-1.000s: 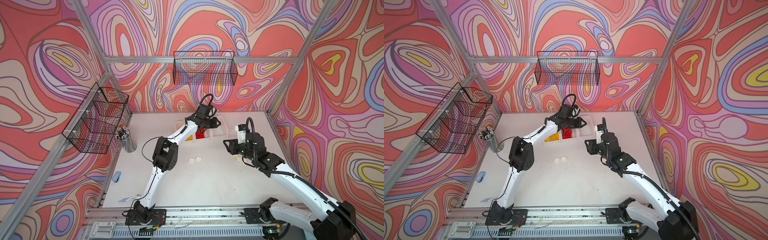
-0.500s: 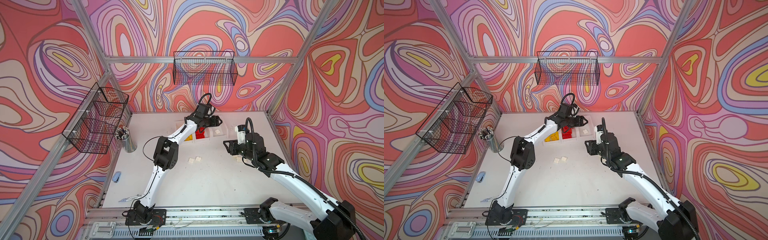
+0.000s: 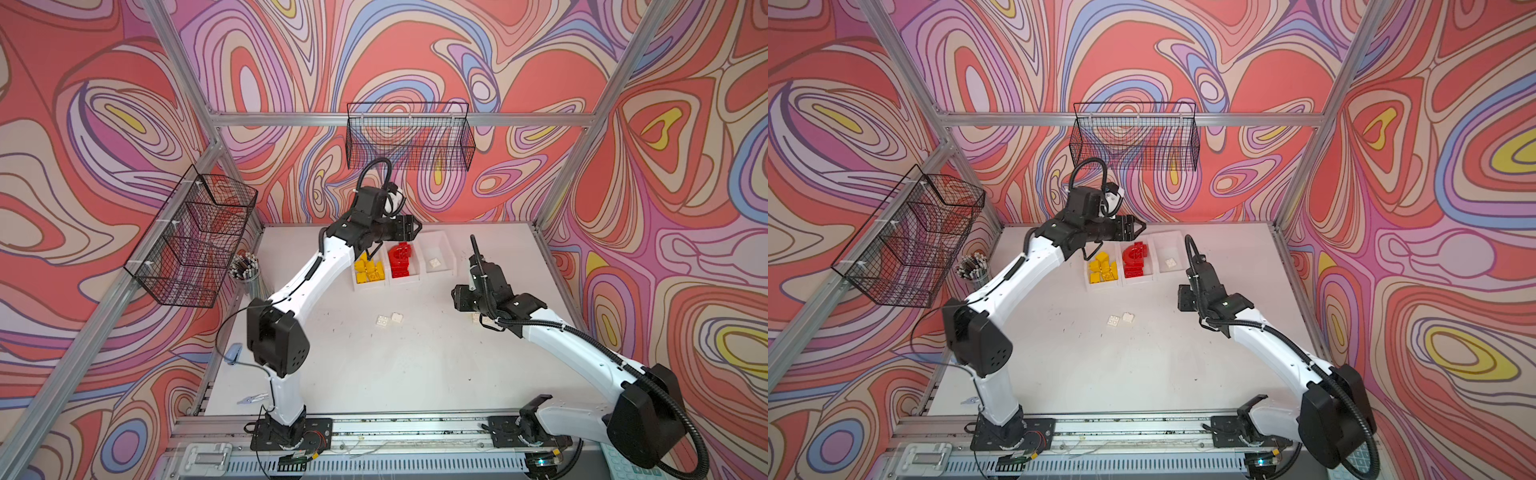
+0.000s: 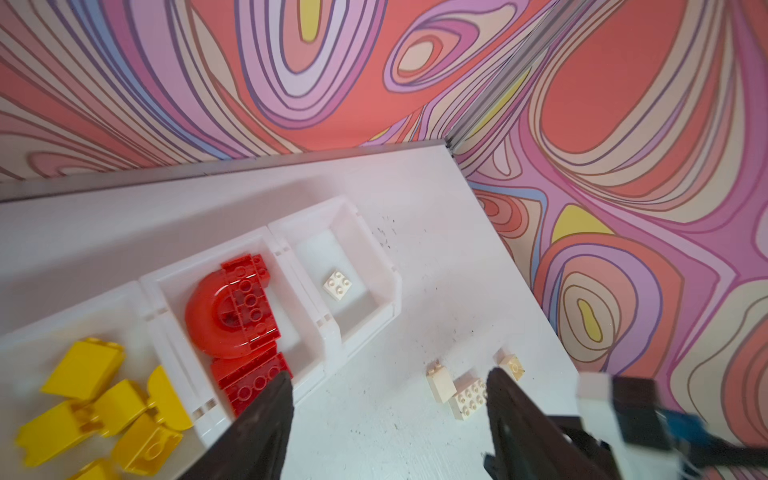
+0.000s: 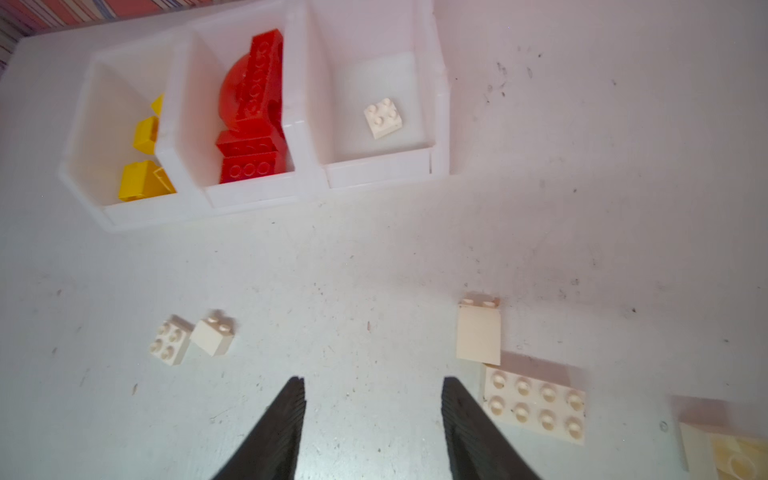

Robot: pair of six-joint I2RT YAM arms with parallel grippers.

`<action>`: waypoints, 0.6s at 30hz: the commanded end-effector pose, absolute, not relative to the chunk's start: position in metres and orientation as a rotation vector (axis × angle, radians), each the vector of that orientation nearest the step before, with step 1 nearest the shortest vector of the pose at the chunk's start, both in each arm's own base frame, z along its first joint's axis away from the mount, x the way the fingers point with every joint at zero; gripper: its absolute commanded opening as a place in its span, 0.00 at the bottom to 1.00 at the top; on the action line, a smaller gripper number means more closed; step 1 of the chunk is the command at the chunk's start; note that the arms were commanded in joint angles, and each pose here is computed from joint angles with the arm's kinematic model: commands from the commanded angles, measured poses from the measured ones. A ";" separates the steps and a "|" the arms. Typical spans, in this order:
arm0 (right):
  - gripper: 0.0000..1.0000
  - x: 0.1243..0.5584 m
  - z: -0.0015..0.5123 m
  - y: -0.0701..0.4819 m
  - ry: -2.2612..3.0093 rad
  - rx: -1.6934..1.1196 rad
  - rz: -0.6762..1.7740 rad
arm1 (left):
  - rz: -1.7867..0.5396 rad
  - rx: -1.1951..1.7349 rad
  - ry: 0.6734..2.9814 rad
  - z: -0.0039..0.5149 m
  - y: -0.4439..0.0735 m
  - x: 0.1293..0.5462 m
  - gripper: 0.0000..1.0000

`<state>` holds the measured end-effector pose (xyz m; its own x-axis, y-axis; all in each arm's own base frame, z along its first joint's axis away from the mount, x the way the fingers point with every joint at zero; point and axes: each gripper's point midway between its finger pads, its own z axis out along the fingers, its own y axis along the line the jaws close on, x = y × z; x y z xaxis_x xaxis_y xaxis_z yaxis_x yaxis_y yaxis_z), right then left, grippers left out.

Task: Sort the legos into containers by color
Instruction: 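Withdraw the left arm while the right gripper grasps a white 1x2 brick, then lift the white 1x2 brick with the right gripper toward the farthest compartment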

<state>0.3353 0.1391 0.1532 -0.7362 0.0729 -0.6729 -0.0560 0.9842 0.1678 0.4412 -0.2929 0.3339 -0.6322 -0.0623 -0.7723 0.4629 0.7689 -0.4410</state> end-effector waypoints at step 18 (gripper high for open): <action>0.57 0.382 0.045 0.081 2.527 0.229 0.002 | -0.429 0.310 2.169 0.258 -0.156 0.279 0.74</action>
<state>0.3680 0.0812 0.0387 -0.8307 0.1508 -0.5359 0.1533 0.9874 0.0403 0.2758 -0.1607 0.2540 -0.6241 0.0697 -0.7782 0.3744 0.9009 -0.2195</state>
